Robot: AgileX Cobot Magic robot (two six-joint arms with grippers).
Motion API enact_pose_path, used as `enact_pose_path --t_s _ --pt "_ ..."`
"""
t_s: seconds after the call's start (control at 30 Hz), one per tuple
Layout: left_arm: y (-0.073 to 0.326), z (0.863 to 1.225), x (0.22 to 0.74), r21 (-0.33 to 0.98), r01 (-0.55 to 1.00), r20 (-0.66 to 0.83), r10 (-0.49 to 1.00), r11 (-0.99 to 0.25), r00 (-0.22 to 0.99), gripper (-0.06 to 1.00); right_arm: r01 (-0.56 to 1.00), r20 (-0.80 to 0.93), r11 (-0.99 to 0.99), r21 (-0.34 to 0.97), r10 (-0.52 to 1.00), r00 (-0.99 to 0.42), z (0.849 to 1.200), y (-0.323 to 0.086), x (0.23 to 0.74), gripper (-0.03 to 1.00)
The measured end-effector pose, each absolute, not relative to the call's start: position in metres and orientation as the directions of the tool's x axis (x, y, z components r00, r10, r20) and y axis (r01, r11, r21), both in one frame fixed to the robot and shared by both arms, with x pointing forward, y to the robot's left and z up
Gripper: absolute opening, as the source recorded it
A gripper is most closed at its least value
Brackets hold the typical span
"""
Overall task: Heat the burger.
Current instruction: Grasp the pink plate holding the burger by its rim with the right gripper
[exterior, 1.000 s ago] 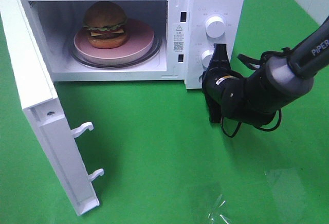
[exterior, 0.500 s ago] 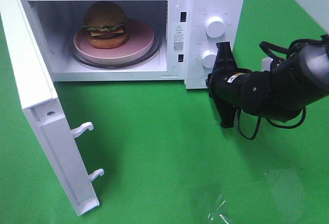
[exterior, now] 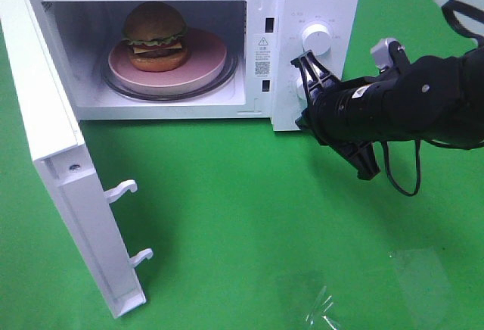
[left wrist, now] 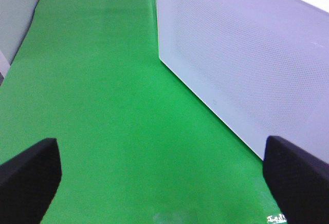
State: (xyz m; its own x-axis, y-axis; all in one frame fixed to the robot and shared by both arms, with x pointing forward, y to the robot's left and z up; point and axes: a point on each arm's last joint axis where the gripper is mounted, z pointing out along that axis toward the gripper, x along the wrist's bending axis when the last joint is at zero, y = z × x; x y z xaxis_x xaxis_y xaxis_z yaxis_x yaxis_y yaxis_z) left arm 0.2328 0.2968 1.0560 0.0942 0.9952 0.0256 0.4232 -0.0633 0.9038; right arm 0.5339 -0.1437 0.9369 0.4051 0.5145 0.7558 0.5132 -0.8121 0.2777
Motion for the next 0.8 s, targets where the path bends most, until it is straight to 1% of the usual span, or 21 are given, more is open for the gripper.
enact_pose_path --t_s 0.03,0.07,0.1,0.13,0.17,0.2,0.23,0.27,0.3,0.33,0.37,0.43,0.47,0.5,0.6,0.63,0.67,0.7,0.73,0.77,0.8 --pt "0.297 1.056 0.233 0.904 0.423 0.026 0.995 -0.063 0.094 0.99 0.513 0.756 -0.812 0.278 0.515 0.405 0.937 -0.144 0.534 0.00" --pt "0.297 1.056 0.233 0.904 0.423 0.026 0.995 -0.063 0.094 0.99 0.561 0.732 -0.765 0.317 0.573 0.368 0.942 -0.143 0.531 0.00" --pt "0.297 1.056 0.233 0.904 0.423 0.026 0.995 -0.063 0.094 0.99 0.561 0.732 -0.765 0.317 0.573 0.368 0.942 -0.143 0.531 0.00" --pt "0.297 1.056 0.233 0.904 0.423 0.026 0.995 -0.063 0.094 0.99 0.607 0.705 -0.712 0.354 0.629 0.327 0.946 -0.142 0.527 0.01" --pt "0.297 1.056 0.233 0.904 0.423 0.026 0.995 -0.063 0.094 0.99 0.607 0.705 -0.712 0.354 0.629 0.327 0.946 -0.142 0.527 0.01" --pt "0.297 1.056 0.233 0.904 0.423 0.026 0.995 -0.063 0.094 0.99 0.647 0.677 -0.660 0.382 0.676 0.290 0.949 -0.142 0.524 0.01" --pt "0.297 1.056 0.233 0.904 0.423 0.026 0.995 -0.063 0.094 0.99 0.647 0.677 -0.660 0.382 0.676 0.290 0.949 -0.142 0.524 0.01" --pt "0.297 1.056 0.233 0.904 0.423 0.026 0.995 -0.063 0.094 0.99 0.686 0.646 -0.601 0.409 0.723 0.248 0.951 -0.141 0.520 0.02" --pt "0.297 1.056 0.233 0.904 0.423 0.026 0.995 -0.063 0.094 0.99 0.686 0.646 -0.601 0.409 0.723 0.248 0.951 -0.141 0.520 0.02" --pt "0.297 1.056 0.233 0.904 0.423 0.026 0.995 -0.063 0.094 0.99 0.722 0.612 -0.545 0.426 0.762 0.214 0.953 -0.141 0.517 0.02" --pt "0.297 1.056 0.233 0.904 0.423 0.026 0.995 -0.063 0.094 0.99 0.722 0.612 -0.545 0.426 0.762 0.214 0.953 -0.141 0.517 0.02" --pt "0.297 1.056 0.233 0.904 0.423 0.026 0.995 -0.063 0.094 0.99 0.772 0.558 -0.464 0.435 0.811 0.173 0.955 -0.142 0.510 0.03" --pt "0.297 1.056 0.233 0.904 0.423 0.026 0.995 -0.063 0.094 0.99 0.772 0.558 -0.464 0.435 0.811 0.173 0.955 -0.142 0.510 0.03" --pt "0.297 1.056 0.233 0.904 0.423 0.026 0.995 -0.063 0.094 0.99 0.796 0.524 -0.412 0.443 0.840 0.143 0.958 -0.144 0.506 0.04" --pt "0.297 1.056 0.233 0.904 0.423 0.026 0.995 -0.063 0.094 0.99 0.817 0.488 -0.360 0.451 0.866 0.112 0.960 -0.145 0.502 0.04" --pt "0.297 1.056 0.233 0.904 0.423 0.026 0.995 -0.063 0.094 0.99 0.836 0.448 -0.302 0.458 0.891 0.076 0.962 -0.147 0.498 0.05" --pt "0.297 1.056 0.233 0.904 0.423 0.026 0.995 -0.063 0.094 0.99 0.836 0.448 -0.302 0.458 0.891 0.076 0.962 -0.147 0.498 0.05" --pt "0.297 1.056 0.233 0.904 0.423 0.026 0.995 -0.063 0.094 0.99 0.853 0.414 -0.252 0.456 0.909 0.047 0.963 -0.149 0.494 0.05" --pt "0.297 1.056 0.233 0.904 0.423 0.026 0.995 -0.063 0.094 0.99 0.853 0.414 -0.252 0.456 0.909 0.047 0.963 -0.149 0.494 0.05" --pt "0.297 1.056 0.233 0.904 0.423 0.026 0.995 -0.063 0.094 0.99 0.869 0.375 -0.188 0.457 0.927 0.003 0.966 -0.151 0.490 0.06" --pt "0.297 1.056 0.233 0.904 0.423 0.026 0.995 -0.063 0.094 0.99 0.869 0.375 -0.188 0.457 0.927 0.003 0.966 -0.151 0.490 0.06"
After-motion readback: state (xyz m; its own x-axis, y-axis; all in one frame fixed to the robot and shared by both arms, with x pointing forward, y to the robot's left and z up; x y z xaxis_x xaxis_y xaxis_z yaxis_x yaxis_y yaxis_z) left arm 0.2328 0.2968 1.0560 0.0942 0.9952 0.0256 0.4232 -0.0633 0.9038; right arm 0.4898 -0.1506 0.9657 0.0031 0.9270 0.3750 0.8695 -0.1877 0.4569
